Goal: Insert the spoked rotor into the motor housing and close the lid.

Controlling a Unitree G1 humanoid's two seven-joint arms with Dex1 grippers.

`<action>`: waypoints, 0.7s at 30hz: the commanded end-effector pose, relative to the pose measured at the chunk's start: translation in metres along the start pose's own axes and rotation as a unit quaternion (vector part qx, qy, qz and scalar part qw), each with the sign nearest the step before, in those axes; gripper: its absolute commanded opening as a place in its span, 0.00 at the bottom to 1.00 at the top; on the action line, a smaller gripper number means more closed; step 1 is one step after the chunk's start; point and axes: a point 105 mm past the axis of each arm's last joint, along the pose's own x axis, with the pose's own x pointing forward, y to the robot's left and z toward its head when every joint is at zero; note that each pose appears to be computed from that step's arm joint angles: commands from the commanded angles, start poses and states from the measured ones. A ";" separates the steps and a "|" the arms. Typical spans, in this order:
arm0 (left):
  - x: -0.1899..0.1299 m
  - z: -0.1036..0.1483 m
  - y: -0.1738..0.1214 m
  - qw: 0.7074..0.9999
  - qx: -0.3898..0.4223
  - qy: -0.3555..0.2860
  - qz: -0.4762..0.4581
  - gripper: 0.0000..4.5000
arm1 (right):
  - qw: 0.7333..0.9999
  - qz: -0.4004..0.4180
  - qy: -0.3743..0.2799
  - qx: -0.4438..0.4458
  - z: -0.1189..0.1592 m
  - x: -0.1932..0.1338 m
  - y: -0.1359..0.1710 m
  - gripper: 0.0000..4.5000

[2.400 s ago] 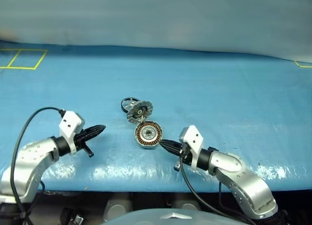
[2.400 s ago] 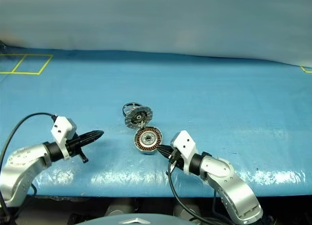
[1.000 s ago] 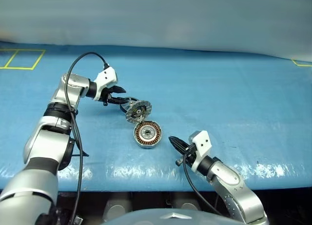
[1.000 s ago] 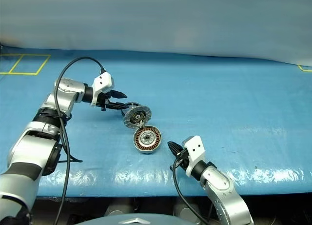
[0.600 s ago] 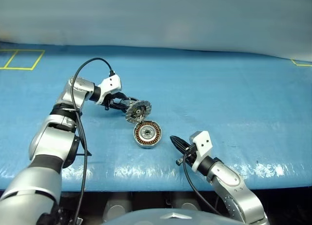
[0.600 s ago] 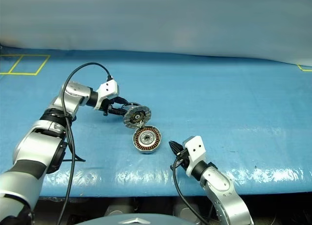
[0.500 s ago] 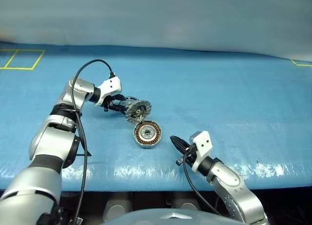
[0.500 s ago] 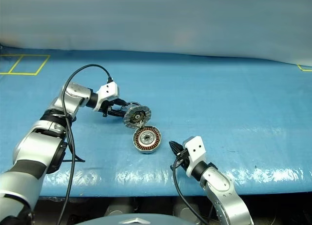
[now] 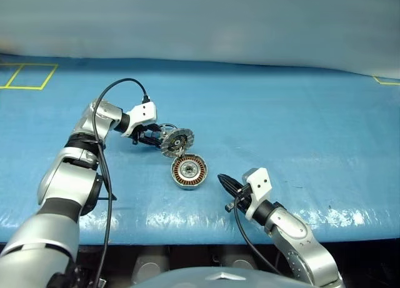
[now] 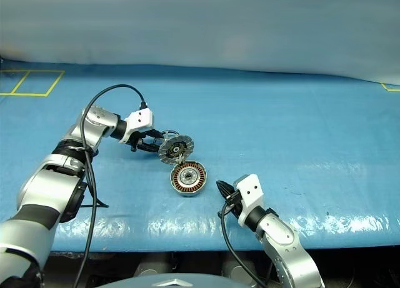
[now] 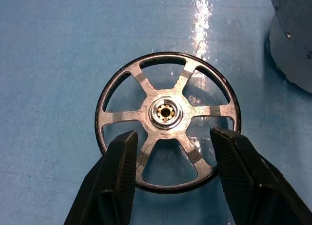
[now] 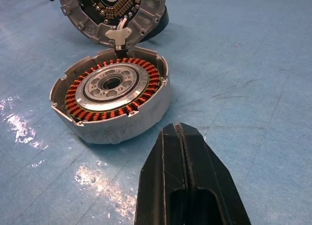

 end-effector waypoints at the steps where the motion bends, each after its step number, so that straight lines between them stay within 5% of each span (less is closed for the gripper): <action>1: -0.006 -0.004 0.002 1.000 0.002 0.006 0.005 0.57 | 1.000 0.004 -0.026 -0.009 0.014 0.001 0.004 0.00; 13: 0.000 -0.008 0.007 0.999 0.005 0.014 0.040 0.57 | 1.000 0.002 -0.025 -0.010 0.014 0.000 0.003 0.00; 18: 0.000 -0.011 0.008 0.999 -0.004 0.015 0.050 0.25 | 1.000 0.001 -0.024 -0.010 0.014 0.000 0.003 0.00; 21: -0.001 -0.012 0.008 0.999 -0.010 0.010 0.051 0.25 | 1.000 0.002 -0.023 -0.011 0.014 0.001 0.003 0.00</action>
